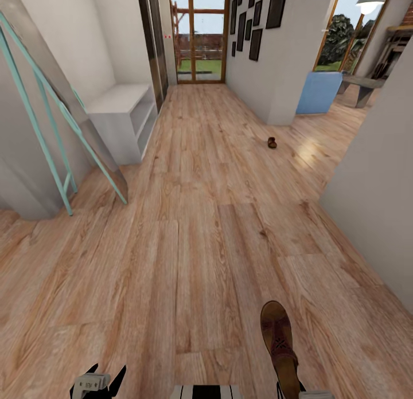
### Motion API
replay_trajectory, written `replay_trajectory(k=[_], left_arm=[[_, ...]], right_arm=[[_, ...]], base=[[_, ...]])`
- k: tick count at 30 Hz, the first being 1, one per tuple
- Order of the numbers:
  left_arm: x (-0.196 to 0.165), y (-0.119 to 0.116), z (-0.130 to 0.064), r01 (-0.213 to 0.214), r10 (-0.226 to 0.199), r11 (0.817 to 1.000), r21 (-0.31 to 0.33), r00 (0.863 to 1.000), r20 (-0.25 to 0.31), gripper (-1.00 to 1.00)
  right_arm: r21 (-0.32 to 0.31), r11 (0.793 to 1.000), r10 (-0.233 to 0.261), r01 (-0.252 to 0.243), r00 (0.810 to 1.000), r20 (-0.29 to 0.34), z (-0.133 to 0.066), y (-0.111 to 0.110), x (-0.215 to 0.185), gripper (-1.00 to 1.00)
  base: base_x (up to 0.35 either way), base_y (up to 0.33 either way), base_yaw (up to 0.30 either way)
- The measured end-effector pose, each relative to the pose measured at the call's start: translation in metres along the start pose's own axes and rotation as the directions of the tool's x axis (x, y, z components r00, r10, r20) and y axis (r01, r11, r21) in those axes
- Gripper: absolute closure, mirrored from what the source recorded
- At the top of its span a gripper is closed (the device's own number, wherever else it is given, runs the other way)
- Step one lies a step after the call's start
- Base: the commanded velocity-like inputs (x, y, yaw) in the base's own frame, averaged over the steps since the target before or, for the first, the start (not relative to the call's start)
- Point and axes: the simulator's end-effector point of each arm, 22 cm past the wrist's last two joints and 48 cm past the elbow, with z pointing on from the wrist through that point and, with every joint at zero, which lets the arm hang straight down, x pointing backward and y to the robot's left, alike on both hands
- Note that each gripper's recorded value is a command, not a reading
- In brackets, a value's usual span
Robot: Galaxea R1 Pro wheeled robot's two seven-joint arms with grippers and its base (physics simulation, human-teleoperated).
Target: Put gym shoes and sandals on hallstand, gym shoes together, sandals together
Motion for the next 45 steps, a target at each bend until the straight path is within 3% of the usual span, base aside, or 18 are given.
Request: replay_trajectory(k=[16, 31, 45], left_arm=[[-0.026, -0.005, -0.016, 0.005, -0.005, 1.000, -0.003, 1.000, -0.011, -1.00], [-0.033, -0.006, -0.015, 0.002, -0.002, 1.000, 0.000, 1.000, 0.006, -1.00], [-0.012, -0.002, -0.002, -0.002, 0.002, 1.000, 0.003, 1.000, 0.025, -1.00]], right_arm=[[0.004, 1.000, 0.002, -0.002, 1.000, 0.000, -0.015, -0.009, -0.031, 1.00], [0.011, 1.000, 0.001, -0.001, 1.000, 0.010, -0.015, -0.012, -0.034, 1.00], [0.014, 1.000, 0.003, -0.003, 1.000, 0.031, 0.000, -0.007, -0.014, 1.00]], base=[[0.000, 0.000, -0.001], [0.000, 0.000, 0.000], [0.000, 0.000, 0.000]])
